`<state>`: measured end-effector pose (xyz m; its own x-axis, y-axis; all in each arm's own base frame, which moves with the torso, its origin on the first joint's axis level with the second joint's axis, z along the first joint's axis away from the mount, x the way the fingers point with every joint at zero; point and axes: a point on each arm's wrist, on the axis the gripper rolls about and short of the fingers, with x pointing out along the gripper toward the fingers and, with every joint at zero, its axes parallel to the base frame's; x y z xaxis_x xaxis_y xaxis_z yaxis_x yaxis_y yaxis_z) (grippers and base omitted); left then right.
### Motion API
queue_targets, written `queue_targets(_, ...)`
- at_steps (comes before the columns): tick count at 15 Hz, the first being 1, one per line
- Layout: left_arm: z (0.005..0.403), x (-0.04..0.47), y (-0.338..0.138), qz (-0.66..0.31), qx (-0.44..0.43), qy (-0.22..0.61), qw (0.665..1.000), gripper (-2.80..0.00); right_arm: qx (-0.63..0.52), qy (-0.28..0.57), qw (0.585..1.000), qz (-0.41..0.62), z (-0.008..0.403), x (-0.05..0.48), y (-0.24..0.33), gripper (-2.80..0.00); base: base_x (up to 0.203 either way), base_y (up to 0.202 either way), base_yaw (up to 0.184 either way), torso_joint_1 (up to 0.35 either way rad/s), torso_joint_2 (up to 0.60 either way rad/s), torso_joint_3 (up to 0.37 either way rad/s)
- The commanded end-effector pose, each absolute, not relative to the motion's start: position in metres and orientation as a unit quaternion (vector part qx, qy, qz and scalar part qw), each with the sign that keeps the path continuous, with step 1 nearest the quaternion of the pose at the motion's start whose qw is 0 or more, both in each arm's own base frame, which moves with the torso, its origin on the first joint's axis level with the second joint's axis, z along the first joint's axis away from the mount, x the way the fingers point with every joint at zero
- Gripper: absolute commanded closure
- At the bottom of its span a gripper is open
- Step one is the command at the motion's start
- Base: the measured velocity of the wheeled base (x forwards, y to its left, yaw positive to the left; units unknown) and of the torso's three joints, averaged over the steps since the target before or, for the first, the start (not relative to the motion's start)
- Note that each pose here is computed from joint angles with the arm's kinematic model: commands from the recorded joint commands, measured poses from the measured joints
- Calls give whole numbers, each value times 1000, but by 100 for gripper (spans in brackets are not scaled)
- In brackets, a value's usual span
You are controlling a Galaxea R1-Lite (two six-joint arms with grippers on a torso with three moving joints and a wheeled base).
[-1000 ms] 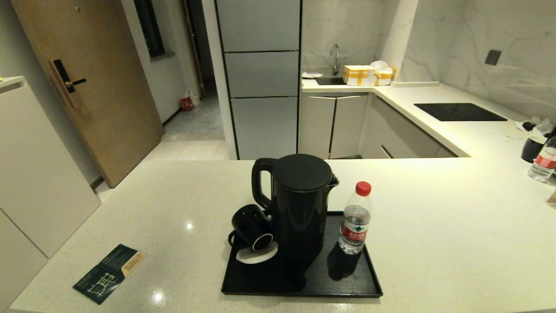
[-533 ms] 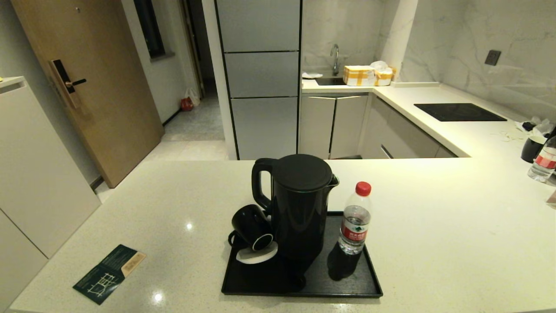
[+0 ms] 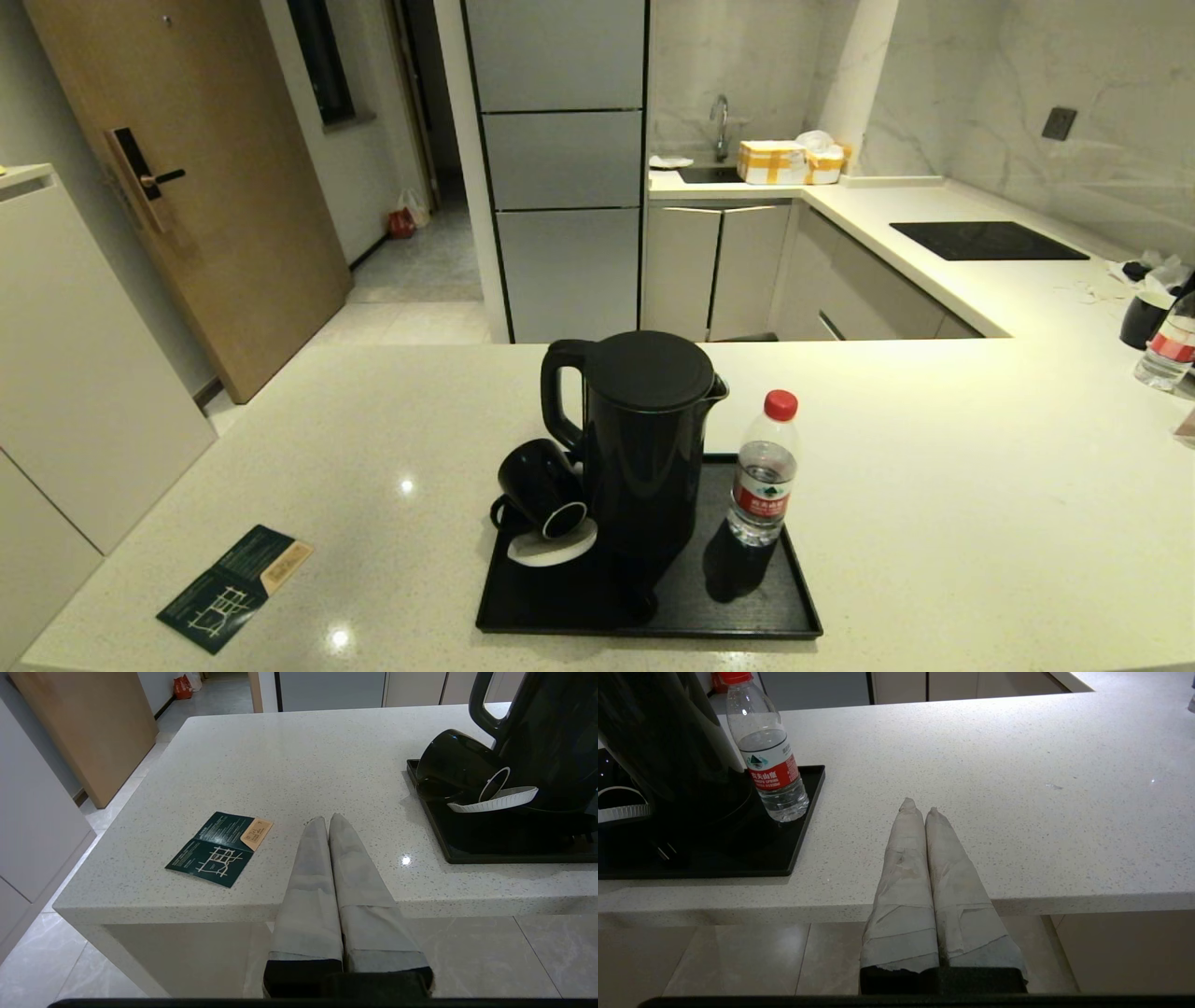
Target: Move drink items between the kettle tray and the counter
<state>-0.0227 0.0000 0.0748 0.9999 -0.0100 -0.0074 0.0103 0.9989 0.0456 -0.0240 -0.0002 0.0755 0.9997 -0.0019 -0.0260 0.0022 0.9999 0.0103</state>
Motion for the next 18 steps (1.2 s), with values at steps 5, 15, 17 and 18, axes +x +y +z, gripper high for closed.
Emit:
queue_targets(5, 75, -23, 0, -5, 21, 3, 1000, 0, 5, 13, 1000, -1, 75, -24, 0, 0, 0, 0, 0, 0, 0, 0)
queue_targets(15, 75, -23, 0, -5, 21, 2, 1000, 0, 5, 14, 1000, -1, 76, -24, 0, 0, 0, 0, 0, 0, 0, 0)
queue_targets(17, 74, -23, 0, -5, 21, 3, 1000, 0, 5, 14, 1000, -1, 76, -24, 0, 0, 0, 0, 0, 0, 0, 0)
queue_targets(18, 75, -23, 0, -5, 21, 2, 1000, 0, 5, 13, 1000, -1, 75, -24, 0, 0, 0, 0, 0, 0, 0, 0)
